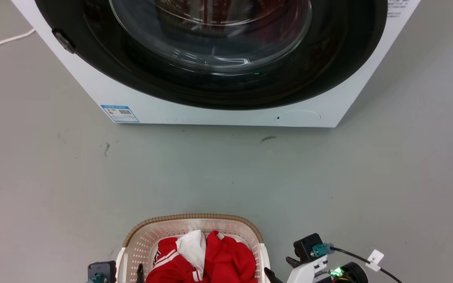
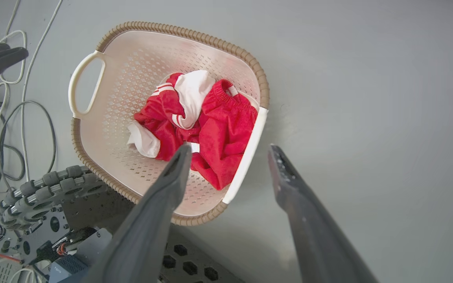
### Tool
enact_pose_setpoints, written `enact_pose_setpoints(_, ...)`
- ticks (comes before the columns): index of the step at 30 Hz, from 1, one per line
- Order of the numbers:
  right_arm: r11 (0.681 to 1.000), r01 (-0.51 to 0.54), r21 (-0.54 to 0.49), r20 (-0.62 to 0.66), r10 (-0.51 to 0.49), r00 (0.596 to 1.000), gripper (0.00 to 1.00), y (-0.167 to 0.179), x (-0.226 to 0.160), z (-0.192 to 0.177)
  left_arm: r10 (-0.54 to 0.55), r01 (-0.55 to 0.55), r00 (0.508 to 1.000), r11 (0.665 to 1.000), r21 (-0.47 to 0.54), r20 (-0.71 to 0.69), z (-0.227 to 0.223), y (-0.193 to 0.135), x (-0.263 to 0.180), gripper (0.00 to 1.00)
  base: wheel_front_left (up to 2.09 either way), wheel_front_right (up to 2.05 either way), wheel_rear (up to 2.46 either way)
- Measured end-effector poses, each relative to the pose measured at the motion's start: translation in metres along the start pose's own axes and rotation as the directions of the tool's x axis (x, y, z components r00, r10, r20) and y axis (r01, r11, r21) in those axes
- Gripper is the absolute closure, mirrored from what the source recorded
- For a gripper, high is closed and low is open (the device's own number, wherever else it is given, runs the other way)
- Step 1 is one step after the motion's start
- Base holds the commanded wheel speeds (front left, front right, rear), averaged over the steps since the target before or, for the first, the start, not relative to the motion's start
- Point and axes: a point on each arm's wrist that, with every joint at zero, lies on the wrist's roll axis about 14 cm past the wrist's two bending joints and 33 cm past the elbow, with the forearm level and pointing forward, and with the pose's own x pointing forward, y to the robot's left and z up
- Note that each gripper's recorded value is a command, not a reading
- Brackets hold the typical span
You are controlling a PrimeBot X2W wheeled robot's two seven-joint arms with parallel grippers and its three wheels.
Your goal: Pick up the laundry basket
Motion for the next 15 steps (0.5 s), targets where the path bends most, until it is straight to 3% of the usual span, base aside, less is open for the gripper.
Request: enact_pose_setpoints(15,0.993,-0.074,0.095,-0.211,0.092,0.973,0.00,0.007,0.025,-0.030,0.086,-0.095,0.965,0.995,-0.024,-0.246,-0.054,0.032,0.012,0.00,0.00,0.00,0.00)
